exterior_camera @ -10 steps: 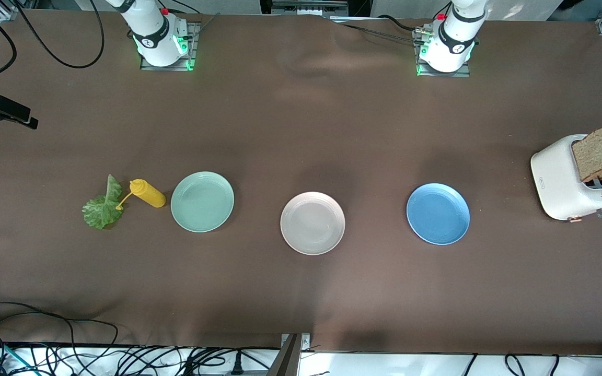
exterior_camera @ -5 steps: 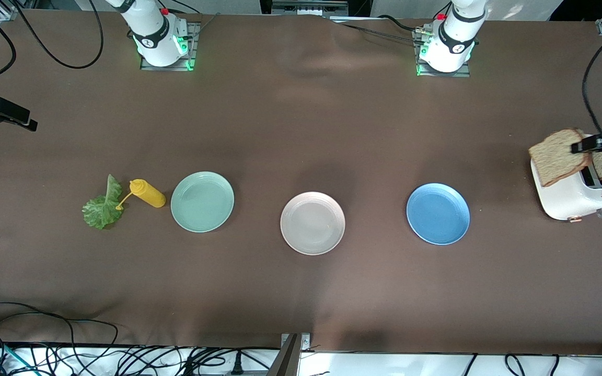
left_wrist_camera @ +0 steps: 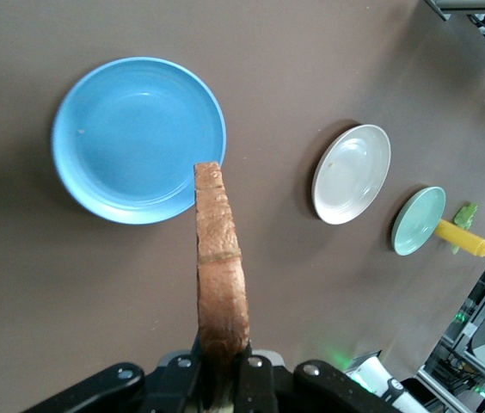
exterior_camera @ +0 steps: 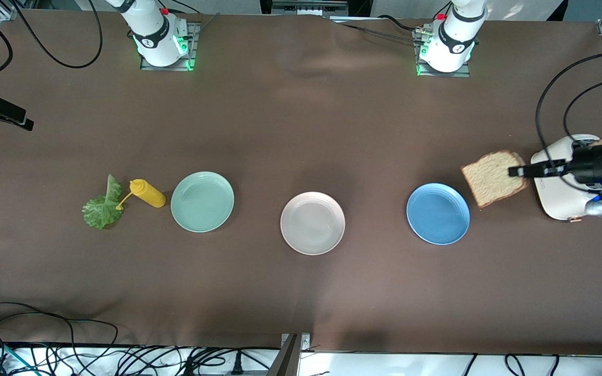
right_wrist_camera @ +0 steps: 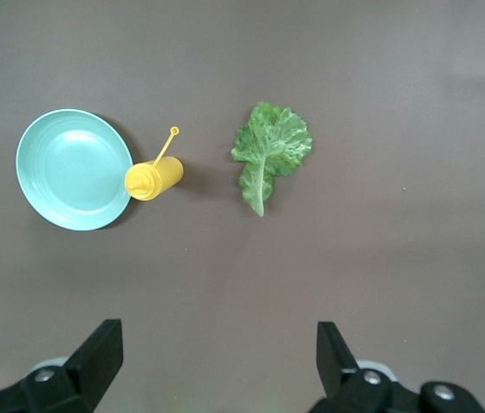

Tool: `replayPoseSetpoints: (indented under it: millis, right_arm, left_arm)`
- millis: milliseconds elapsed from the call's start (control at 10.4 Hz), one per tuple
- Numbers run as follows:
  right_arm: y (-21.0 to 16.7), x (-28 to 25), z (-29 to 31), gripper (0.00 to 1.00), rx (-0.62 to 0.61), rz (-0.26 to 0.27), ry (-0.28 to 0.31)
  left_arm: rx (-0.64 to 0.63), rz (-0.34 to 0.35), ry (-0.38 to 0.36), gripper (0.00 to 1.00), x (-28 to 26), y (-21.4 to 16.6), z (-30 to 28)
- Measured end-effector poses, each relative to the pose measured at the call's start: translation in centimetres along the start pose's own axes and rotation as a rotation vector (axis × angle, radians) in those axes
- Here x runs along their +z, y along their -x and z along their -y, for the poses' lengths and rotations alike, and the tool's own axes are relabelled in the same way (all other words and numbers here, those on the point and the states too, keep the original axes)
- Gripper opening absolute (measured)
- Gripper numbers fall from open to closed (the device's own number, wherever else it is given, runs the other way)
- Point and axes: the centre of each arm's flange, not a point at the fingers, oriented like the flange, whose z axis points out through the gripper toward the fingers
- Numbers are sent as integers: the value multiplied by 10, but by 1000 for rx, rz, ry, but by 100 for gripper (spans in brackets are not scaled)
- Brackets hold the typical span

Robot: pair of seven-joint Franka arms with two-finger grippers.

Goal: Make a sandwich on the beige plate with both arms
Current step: 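Carry the bread slice over the beige plate with the left gripper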

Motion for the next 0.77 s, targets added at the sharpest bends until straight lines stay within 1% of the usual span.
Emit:
replayPoseSetpoints:
  millis: [192, 385, 577, 770]
  right_arm:
    - [3, 0, -29, 100, 53, 0, -1]
    - [12, -4, -70, 100, 121, -4, -6]
    - [18, -7, -67, 100, 116, 14, -12]
    - [17, -10, -57, 100, 101, 9, -11]
  left_arm:
    - [-45, -25, 55, 10, 65, -7, -61]
    - [-72, -51, 53, 10, 125, -1, -117]
    - [-86, -79, 51, 10, 180, 6, -156]
    - [-106, -120, 61, 10, 241, 16, -192]
